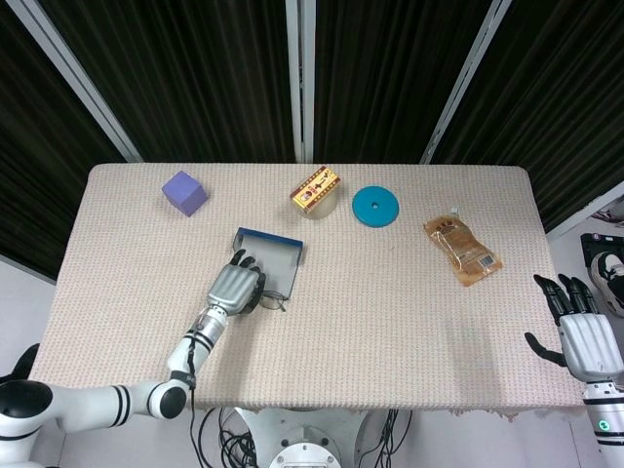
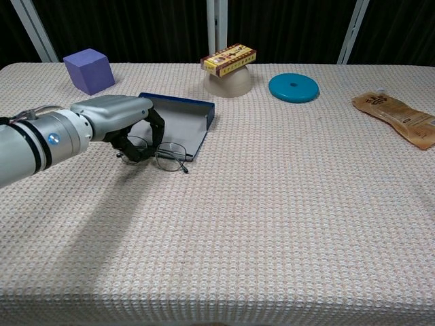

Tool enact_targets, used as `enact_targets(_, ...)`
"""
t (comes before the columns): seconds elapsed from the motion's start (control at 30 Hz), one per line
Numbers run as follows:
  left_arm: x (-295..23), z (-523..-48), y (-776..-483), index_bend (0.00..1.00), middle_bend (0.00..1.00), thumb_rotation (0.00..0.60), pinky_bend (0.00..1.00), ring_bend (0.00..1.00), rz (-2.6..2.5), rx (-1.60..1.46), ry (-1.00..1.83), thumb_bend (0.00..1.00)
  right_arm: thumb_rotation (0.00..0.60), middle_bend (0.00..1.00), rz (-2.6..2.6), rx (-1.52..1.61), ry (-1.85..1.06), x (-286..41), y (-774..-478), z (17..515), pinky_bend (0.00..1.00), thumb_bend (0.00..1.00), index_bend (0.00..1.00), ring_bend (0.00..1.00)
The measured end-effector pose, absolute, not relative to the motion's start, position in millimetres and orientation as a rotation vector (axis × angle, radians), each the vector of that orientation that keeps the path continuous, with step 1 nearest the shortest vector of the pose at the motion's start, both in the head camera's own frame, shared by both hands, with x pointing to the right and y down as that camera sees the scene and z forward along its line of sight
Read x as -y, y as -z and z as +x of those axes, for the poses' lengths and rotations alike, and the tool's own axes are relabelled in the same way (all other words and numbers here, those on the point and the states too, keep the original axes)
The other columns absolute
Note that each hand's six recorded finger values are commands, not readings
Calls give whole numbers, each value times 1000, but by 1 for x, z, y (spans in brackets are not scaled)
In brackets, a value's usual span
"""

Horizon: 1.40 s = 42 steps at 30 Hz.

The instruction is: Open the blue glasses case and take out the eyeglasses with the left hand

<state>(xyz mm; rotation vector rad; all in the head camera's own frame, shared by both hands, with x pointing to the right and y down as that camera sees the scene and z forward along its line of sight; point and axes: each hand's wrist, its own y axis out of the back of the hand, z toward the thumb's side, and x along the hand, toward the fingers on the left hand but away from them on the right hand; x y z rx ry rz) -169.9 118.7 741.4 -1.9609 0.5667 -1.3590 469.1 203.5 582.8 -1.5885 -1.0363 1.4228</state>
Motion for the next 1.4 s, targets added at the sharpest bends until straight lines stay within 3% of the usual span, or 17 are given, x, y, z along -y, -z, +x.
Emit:
enact_targets(0.37,-129,-194,-703,666,388,600,32,141,-1952,-674,1320,567,600,146,-1591,1032,-1400,-200,-582,468,0,192,0,0)
enact_targets(0.6,-163,-235,-678,666,387,600,35,141,-1933,-671,1382,567,600,146,-1597,1026,-1385,-199,-581,464,0,191,0,0)
enact_targets(0.83,-188,-244,-669,657,373,600,22,141,-1859,-583,1398,565,600,146,-1597,1020,-1376,-199,-580,461,0,192,0,0)
enact_targets(0.9,-194,-243,-670,565,338,600,16,124,-1846,-543,1403,536,600,146,-1596,1019,-1374,-200,-579,460,0,191,0,0)
enact_targets(0.97,-198,-241,-672,290,223,600,4,51,-1856,-515,1413,403,600,146,-1593,1019,-1373,-200,-578,460,0,191,0,0)
enact_targets(1.03,-200,-239,-676,98,128,600,0,6,-1883,-501,1429,258,600,146,-1591,1020,-1374,-201,-577,460,0,192,0,0)
enact_targets(1.07,-199,-239,-677,53,103,600,0,0,-1892,-508,1433,203,600,146,-1589,1021,-1374,-201,-576,460,0,192,0,0)
enact_targets(1.17,-193,-237,-676,15,81,600,0,0,-1914,-565,1421,105,600,146,-1583,1025,-1378,-201,-574,462,0,192,0,0)
enact_targets(1.3,-179,-240,-666,25,92,600,0,0,-1932,-717,1363,91,600,146,-1574,1029,-1388,-201,-572,465,0,192,0,0)
enact_targets(1.4,-161,-260,-654,92,134,600,0,0,-1888,-875,1330,91,600,146,-1575,1027,-1401,-199,-572,468,0,192,0,0)
